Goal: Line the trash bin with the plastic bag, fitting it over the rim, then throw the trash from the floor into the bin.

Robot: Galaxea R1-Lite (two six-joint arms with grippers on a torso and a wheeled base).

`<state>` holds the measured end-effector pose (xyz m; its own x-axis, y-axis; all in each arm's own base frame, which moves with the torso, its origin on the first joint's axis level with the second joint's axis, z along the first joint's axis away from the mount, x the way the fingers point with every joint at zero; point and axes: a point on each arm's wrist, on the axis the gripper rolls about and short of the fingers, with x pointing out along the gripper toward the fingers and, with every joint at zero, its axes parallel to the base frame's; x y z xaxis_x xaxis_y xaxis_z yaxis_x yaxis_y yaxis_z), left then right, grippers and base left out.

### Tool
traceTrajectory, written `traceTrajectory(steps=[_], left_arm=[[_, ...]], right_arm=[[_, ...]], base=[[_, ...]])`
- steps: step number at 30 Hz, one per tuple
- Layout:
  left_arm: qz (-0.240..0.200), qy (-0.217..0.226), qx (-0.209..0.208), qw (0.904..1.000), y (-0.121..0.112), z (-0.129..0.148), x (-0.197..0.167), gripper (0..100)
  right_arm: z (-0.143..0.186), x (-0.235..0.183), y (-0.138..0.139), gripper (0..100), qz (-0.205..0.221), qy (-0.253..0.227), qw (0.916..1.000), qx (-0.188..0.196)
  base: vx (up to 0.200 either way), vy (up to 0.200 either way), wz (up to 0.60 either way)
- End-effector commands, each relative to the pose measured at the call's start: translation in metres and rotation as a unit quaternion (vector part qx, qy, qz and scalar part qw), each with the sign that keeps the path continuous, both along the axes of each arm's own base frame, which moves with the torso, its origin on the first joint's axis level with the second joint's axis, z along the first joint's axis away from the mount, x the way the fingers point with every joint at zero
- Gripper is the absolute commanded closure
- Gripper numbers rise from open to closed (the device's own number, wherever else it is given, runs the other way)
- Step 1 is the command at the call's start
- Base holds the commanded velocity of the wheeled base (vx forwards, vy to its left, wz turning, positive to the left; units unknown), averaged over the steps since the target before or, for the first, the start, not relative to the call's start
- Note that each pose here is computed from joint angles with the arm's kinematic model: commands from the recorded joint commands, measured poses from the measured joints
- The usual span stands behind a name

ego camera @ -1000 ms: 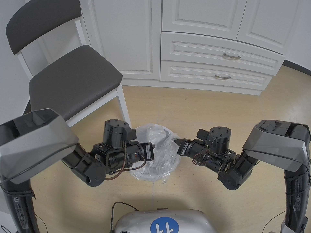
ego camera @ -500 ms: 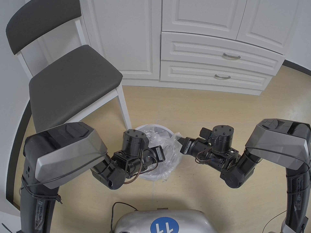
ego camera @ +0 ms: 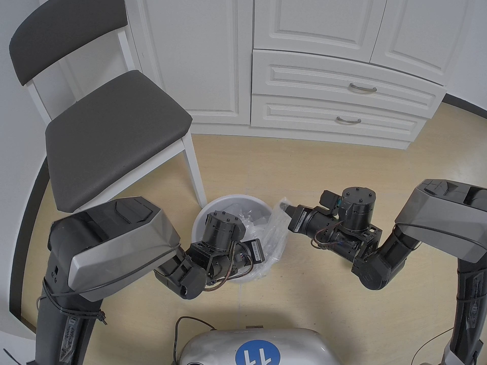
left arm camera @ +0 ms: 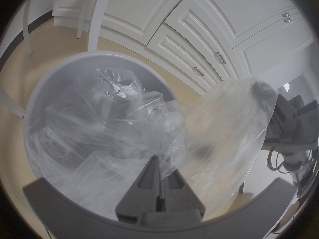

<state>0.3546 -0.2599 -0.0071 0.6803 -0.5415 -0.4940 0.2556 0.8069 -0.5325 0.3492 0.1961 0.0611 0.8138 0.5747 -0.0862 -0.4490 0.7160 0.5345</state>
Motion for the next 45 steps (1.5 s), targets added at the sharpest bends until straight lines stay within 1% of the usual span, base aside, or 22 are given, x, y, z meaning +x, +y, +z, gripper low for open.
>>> traceTrajectory(steps=[1, 4, 7, 10, 12, 14, 17, 20, 21, 22, 23, 25, 26, 27, 28, 29, 30, 33, 37, 38, 42, 45], left_arm=[[0.004, -0.005, 0.0, 1.0, -0.002, 0.001, 0.001, 100], [0.009, -0.006, 0.0, 0.9999, 0.001, 0.002, 0.004, 100], [0.025, -0.02, 0.002, 0.9995, 0.018, 0.013, 0.012, 100], [0.024, -0.036, 0.018, 0.9989, 0.031, 0.024, 0.013, 100], [0.015, -0.063, 0.058, 0.9962, 0.056, 0.037, 0.011, 100], [0.009, -0.082, 0.085, 0.993, 0.068, 0.046, 0.008, 100], [0.012, -0.106, 0.109, 0.9884, 0.086, 0.06, 0.007, 100], [0.013, -0.112, 0.116, 0.9869, 0.091, 0.065, 0.005, 100], [0.016, -0.119, 0.128, 0.9845, 0.102, 0.067, 0.007, 100], [0.016, -0.12, 0.132, 0.9838, 0.103, 0.067, 0.007, 100], [0.017, -0.123, 0.14, 0.9824, 0.107, 0.067, 0.008, 100], [0.017, -0.123, 0.143, 0.9819, 0.109, 0.066, 0.009, 100], [0.009, -0.124, 0.172, 0.9773, 0.117, 0.06, 0.007, 100], [0.008, -0.125, 0.176, 0.9764, 0.118, 0.059, 0.006, 100], [-0.004, -0.128, 0.206, 0.9702, 0.126, 0.053, 0.004, 100], [-0.005, -0.129, 0.208, 0.9696, 0.126, 0.053, 0.004, 100], [-0.014, -0.132, 0.236, 0.9628, 0.136, 0.048, 0.002, 100], [-0.026, -0.137, 0.264, 0.9544, 0.144, 0.042, 0.0, 100], [-0.03, -0.133, 0.278, 0.9507, 0.151, 0.038, -0.004, 100], [-0.03, -0.133, 0.278, 0.9507, 0.151, 0.038, -0.004, 100], [-0.044, -0.134, 0.311, 0.9398, 0.165, 0.034, -0.006, 100], [-0.049, -0.135, 0.308, 0.9404, 0.168, 0.035, -0.007, 100]], right_arm=[[-0.001, -0.001, 0.002, 100, 0.004, 0.001, 1.0, 0.0], [-0.003, -0.002, 0.003, 100, 0.006, 0.004, 1.0, -0.002], [-0.014, -0.003, 0.004, 100, 0.008, 0.011, 0.9997, -0.018], [-0.022, -0.005, 0.004, 100, 0.012, 0.014, 0.999, -0.041], [-0.03, -0.01, 0.0, 100, 0.023, 0.007, 0.9966, -0.079], [-0.031, -0.014, -0.002, 100, 0.034, 0.002, 0.9948, -0.096], [-0.032, -0.019, -0.008, 100, 0.04, -0.003, 0.9919, -0.12], [-0.032, -0.021, -0.011, 100, 0.041, -0.008, 0.9898, -0.136], [-0.038, -0.023, -0.022, 100, 0.04, -0.022, 0.9823, -0.182], [-0.039, -0.023, -0.025, 100, 0.04, -0.025, 0.9799, -0.194], [-0.043, -0.025, -0.033, 100, 0.041, -0.032, 0.9732, -0.224], [-0.044, -0.025, -0.034, 100, 0.041, -0.033, 0.9715, -0.231], [-0.051, -0.027, -0.046, 100, 0.048, -0.043, 0.9592, -0.275], [-0.051, -0.028, -0.047, 100, 0.049, -0.043, 0.9582, -0.279], [-0.054, -0.028, -0.048, 100, 0.051, -0.045, 0.9545, -0.29], [-0.054, -0.028, -0.049, 100, 0.051, -0.044, 0.9545, -0.291], [-0.057, -0.028, -0.05, 100, 0.052, -0.043, 0.9532, -0.295], [-0.059, -0.028, -0.052, 100, 0.052, -0.042, 0.9511, -0.302], [-0.062, -0.028, -0.062, 100, 0.051, -0.046, 0.9426, -0.327], [-0.062, -0.028, -0.062, 100, 0.051, -0.046, 0.9426, -0.327], [-0.064, -0.031, -0.072, 100, 0.055, -0.048, 0.9345, -0.348], [-0.064, -0.03, -0.076, 100, 0.053, -0.052, 0.9308, -0.358]], base=[[0.0, 0.0, 0.0], [0.0, 0.0, 0.0], [0.0, 0.0, 0.0], [0.0, 0.0, 0.0], [0.0, 0.0, 0.0], [0.0, 0.0, 0.0], [0.0, 0.0, 0.0], [0.0, 0.0, 0.0], [0.0, 0.0, 0.0], [0.0, 0.0, 0.0], [0.0, 0.0, 0.0], [0.0, 0.0, 0.0], [0.0, 0.0, 0.0], [0.0, 0.0, 0.0], [0.0, 0.0, 0.0], [0.0, 0.0, 0.0], [0.0, 0.0, 0.0], [0.0, 0.0, 0.0], [0.0, 0.0, 0.0], [0.0, 0.0, 0.0], [0.0, 0.0, 0.0], [0.0, 0.0, 0.0]])
